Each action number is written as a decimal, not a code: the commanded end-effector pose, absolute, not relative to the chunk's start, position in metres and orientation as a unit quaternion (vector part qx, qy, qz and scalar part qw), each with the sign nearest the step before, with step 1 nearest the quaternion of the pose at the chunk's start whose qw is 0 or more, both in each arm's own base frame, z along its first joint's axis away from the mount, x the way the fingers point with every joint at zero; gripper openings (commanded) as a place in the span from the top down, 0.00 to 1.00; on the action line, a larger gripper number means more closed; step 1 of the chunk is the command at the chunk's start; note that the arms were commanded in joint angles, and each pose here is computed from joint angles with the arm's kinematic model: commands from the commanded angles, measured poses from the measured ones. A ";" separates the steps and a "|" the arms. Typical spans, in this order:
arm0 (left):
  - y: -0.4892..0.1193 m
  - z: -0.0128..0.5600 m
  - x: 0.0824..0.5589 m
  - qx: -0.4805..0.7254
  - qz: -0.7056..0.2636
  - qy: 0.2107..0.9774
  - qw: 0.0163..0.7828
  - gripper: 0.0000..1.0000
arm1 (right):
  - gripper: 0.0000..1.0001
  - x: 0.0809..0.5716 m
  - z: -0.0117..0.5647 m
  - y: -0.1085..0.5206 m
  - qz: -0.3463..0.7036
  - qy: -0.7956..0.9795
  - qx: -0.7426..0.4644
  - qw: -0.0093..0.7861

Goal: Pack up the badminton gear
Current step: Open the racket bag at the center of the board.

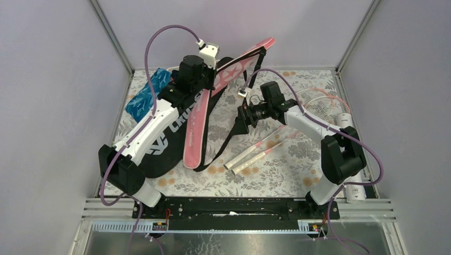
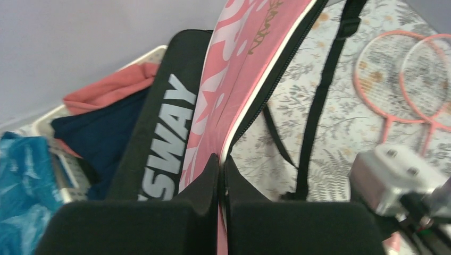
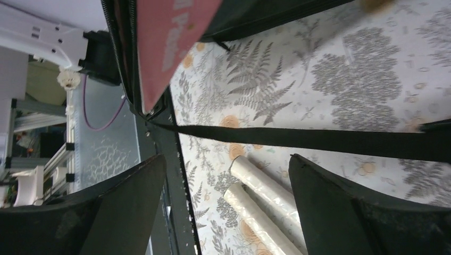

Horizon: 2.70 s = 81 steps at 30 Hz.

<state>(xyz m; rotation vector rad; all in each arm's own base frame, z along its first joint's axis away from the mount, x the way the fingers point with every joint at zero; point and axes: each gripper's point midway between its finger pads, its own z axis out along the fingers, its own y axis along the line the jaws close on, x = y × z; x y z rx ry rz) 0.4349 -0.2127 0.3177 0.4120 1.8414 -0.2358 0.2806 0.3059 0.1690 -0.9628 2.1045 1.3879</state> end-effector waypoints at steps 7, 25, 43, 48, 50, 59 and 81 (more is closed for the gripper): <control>-0.256 0.341 0.437 0.114 -0.247 0.779 0.565 1.00 | 0.00 0.216 0.163 0.320 0.529 0.692 -0.440 0.216; -0.244 0.335 0.465 0.079 -0.229 0.787 0.568 1.00 | 0.09 0.144 0.144 0.349 0.527 0.643 -0.535 0.154; -0.162 0.351 0.538 0.020 -0.072 0.770 0.633 1.00 | 1.00 0.139 0.101 0.347 0.396 0.681 -0.587 0.184; -0.149 0.365 0.548 0.009 -0.078 0.767 0.637 1.00 | 1.00 0.146 0.085 0.342 0.369 0.705 -0.579 0.178; -0.146 0.377 0.549 0.009 -0.094 0.764 0.638 1.00 | 1.00 0.147 0.079 0.340 0.363 0.710 -0.576 0.177; -0.149 0.390 0.534 0.013 -0.163 0.768 0.619 1.00 | 1.00 0.156 0.065 0.342 0.343 0.727 -0.570 0.169; -0.164 0.395 0.497 0.098 -0.195 0.746 0.630 1.00 | 0.15 0.180 0.139 0.341 0.305 0.681 -0.608 0.272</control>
